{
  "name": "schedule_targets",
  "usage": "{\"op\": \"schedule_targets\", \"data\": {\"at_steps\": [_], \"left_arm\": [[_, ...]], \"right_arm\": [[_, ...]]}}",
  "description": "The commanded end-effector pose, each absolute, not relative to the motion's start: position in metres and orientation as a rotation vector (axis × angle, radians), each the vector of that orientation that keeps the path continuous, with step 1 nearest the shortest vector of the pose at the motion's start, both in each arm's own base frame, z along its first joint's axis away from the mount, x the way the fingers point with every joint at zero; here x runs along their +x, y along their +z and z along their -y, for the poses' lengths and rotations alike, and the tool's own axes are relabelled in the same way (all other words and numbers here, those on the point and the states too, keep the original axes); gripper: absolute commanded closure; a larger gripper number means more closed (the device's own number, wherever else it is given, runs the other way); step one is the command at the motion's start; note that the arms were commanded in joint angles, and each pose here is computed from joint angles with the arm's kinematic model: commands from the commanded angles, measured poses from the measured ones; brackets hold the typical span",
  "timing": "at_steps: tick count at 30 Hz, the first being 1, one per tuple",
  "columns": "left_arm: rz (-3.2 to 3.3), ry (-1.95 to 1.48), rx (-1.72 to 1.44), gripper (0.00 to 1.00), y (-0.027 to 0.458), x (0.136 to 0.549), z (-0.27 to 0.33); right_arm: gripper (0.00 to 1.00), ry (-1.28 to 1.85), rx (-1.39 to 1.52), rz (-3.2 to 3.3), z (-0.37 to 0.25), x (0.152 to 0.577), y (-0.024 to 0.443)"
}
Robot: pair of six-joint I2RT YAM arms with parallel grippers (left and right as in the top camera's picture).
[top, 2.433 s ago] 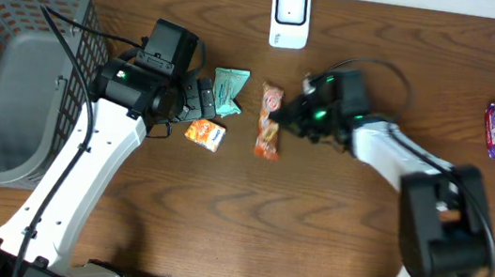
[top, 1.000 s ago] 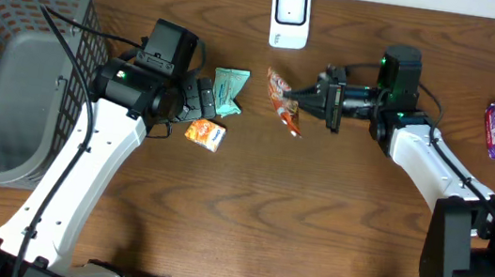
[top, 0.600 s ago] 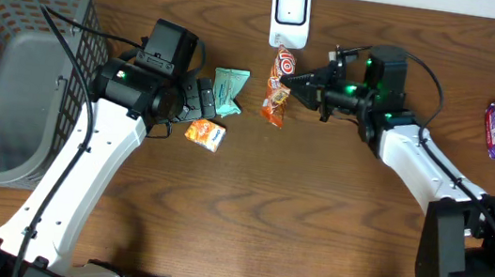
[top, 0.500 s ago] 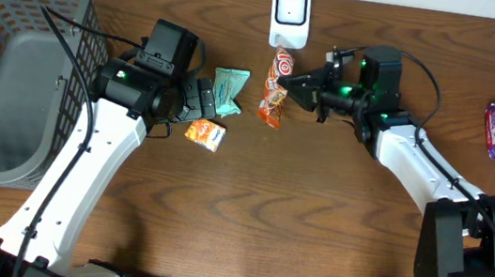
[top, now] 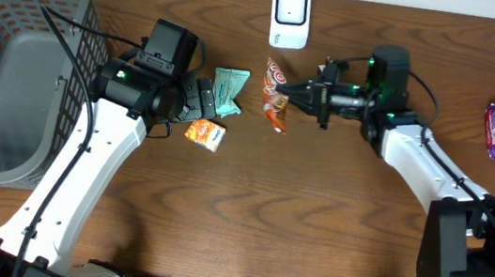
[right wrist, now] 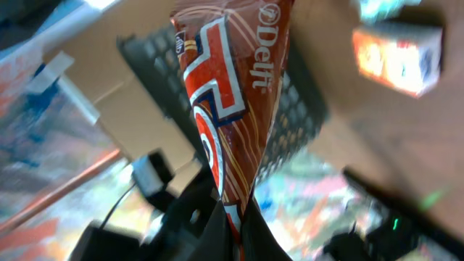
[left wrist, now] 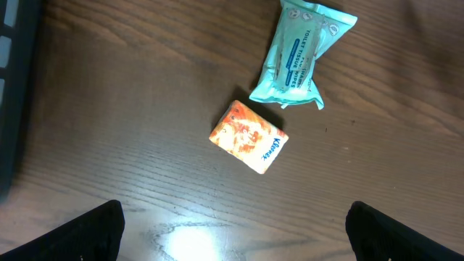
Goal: Scan the item barcode
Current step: 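Lift the red TOP bar with the right gripper toward the scanner, then hold the red bar up in front of the white scanner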
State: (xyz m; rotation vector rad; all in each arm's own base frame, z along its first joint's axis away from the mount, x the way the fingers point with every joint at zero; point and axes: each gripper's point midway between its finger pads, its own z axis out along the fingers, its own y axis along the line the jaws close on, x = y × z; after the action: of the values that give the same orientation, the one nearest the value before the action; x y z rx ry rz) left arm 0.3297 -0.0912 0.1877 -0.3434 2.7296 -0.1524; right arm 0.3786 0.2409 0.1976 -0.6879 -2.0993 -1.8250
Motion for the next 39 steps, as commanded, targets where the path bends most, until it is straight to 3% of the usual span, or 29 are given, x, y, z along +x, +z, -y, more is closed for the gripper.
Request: {"op": "schedule_targets", "data": {"at_steps": [1,34,39], "left_arm": [[-2.726,-0.138,-0.336,0.02,0.189,0.331,0.089],[-2.726,-0.138,-0.336,0.02,0.189,0.331,0.089],[-2.727,-0.137,-0.336,0.02,0.189,0.332,0.089]], "right_arm": [[0.98,-1.760,-0.559,1.893,-0.230,0.350,0.223],[0.99,-1.903,-0.630,1.888,-0.160,0.379,0.238],[0.99,-2.075,-0.648,2.098,-0.161,0.410,0.238]]}}
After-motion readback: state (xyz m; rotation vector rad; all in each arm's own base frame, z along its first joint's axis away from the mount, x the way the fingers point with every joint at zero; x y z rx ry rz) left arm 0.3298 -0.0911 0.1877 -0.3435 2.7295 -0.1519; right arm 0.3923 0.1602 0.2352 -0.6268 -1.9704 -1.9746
